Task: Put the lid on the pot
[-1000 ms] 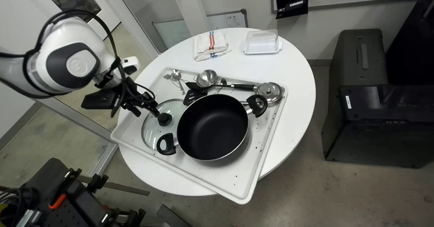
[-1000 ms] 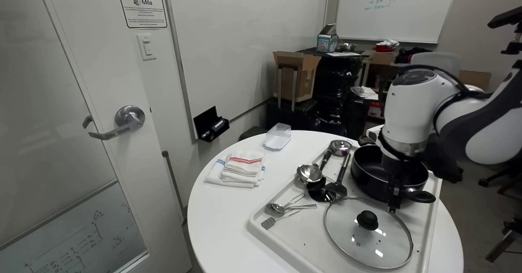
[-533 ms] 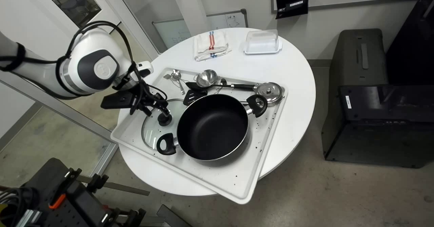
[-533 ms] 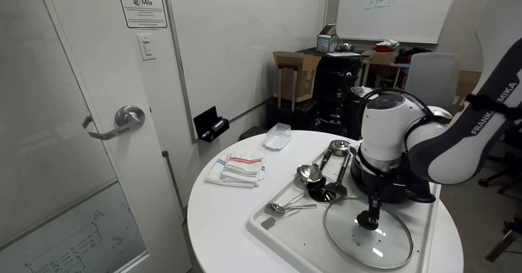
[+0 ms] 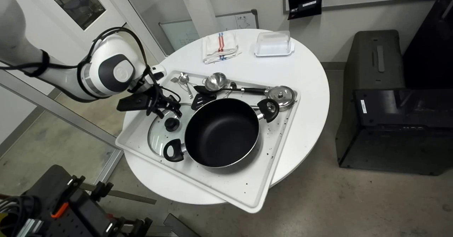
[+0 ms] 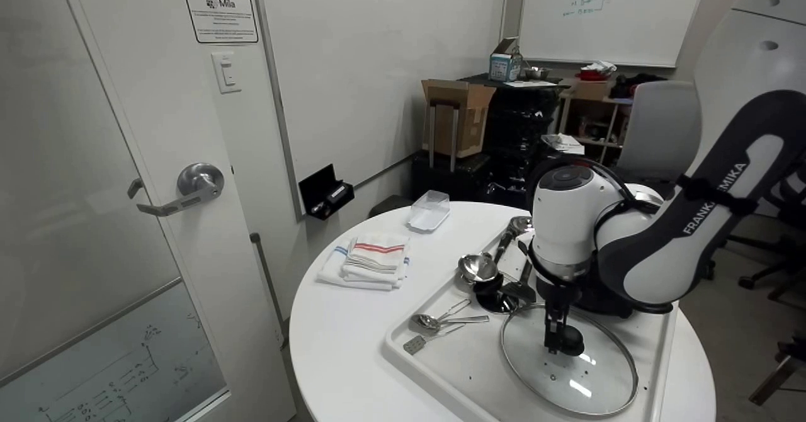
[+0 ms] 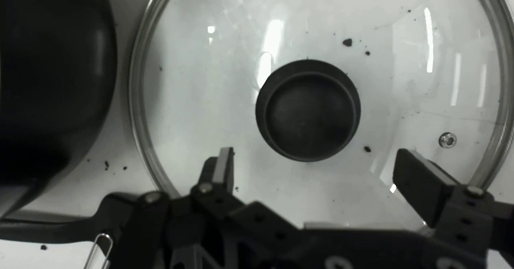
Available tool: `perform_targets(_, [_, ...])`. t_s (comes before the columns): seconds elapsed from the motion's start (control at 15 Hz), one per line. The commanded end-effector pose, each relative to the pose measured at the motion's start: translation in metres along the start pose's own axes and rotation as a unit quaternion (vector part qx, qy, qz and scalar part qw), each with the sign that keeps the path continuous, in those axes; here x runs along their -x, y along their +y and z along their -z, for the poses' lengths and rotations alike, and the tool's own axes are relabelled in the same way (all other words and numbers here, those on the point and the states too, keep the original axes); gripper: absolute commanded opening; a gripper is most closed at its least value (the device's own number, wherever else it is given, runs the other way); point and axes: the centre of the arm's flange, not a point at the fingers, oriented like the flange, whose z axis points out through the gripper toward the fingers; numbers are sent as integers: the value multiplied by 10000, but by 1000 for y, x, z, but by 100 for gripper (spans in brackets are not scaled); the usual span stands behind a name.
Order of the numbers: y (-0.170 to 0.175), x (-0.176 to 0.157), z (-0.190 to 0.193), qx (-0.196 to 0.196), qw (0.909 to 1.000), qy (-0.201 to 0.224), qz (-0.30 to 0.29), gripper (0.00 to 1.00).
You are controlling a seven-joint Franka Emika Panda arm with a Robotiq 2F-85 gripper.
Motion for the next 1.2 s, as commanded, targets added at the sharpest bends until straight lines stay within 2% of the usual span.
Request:
perform_targets(0.0, [-4, -11, -5, -7, 9999, -147, -71, 100])
perform_targets(0.67, [7, 8, -14, -99, 9984, -500, -243, 100])
perform_targets(0.73, [7, 9, -15, -101, 9983, -518, -246, 93])
perform_targets(0.8, [7, 10, -15, -109, 9983, -524, -249, 72])
perform_targets(0.93, [6, 12, -16, -115, 9983, -523, -235, 68])
perform_targets(1.13, [4, 12, -16, -129, 9983, -516, -217, 45])
